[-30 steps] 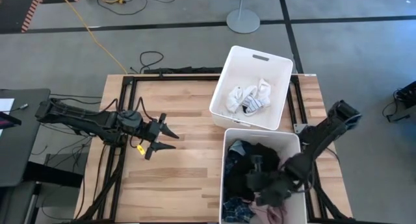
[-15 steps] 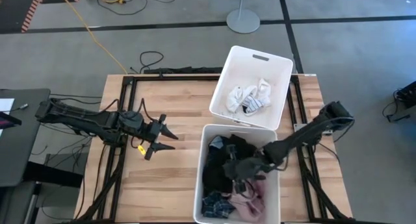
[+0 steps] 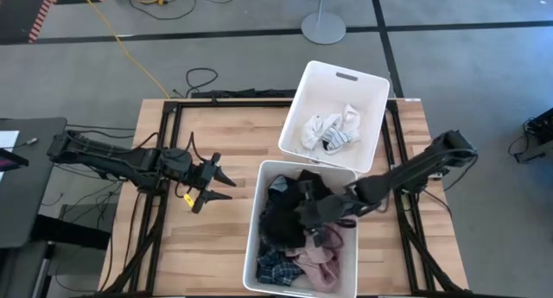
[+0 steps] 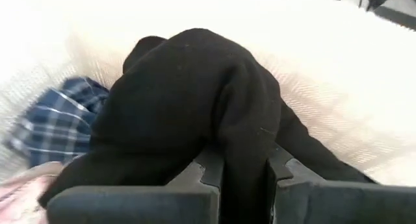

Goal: Sort clothes
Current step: Put the black shirt into the bottom white laundry bin, then return to Home Position

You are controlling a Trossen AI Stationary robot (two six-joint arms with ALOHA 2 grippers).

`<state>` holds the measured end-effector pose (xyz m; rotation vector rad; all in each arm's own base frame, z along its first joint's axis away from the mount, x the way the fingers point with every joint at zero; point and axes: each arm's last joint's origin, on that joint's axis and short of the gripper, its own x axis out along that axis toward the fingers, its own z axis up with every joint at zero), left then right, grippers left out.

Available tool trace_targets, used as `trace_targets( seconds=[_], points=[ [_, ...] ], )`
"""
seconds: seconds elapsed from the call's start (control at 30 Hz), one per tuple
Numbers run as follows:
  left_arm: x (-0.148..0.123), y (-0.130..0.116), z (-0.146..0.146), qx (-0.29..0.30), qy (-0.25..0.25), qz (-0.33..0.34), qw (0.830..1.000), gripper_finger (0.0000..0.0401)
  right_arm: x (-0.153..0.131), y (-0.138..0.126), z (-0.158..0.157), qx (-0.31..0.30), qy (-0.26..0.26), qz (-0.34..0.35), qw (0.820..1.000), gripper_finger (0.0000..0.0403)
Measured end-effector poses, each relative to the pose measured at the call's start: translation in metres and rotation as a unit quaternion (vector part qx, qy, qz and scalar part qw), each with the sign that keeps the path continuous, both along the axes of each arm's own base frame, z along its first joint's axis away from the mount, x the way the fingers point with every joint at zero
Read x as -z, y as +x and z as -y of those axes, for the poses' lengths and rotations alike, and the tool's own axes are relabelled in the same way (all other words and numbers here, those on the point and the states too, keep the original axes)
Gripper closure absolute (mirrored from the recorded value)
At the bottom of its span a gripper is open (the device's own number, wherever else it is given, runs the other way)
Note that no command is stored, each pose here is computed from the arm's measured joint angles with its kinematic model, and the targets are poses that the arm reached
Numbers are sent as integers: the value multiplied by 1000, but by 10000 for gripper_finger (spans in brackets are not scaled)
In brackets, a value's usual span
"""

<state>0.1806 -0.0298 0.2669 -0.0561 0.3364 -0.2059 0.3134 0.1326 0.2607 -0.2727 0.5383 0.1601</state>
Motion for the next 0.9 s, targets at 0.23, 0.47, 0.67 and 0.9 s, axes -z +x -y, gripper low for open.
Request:
trace_targets(
  seconds=[0.23,0.47,0.67,0.9],
  points=[
    [0,0,0,-6,7,2,1000,211,-39,-30,-8,-21,36,49,998,272],
    [0,0,-1,-11,6,1,1000,211,-42,-43,-2,10,75,10,997,153],
    [0,0,-1,-12,4,1,1000,211,-64,-74,1,5,105,8,994,121],
    [-18,-5,0,-4,38,82,996,211,-103,-129,-2,-8,69,101,992,121]
  ],
)
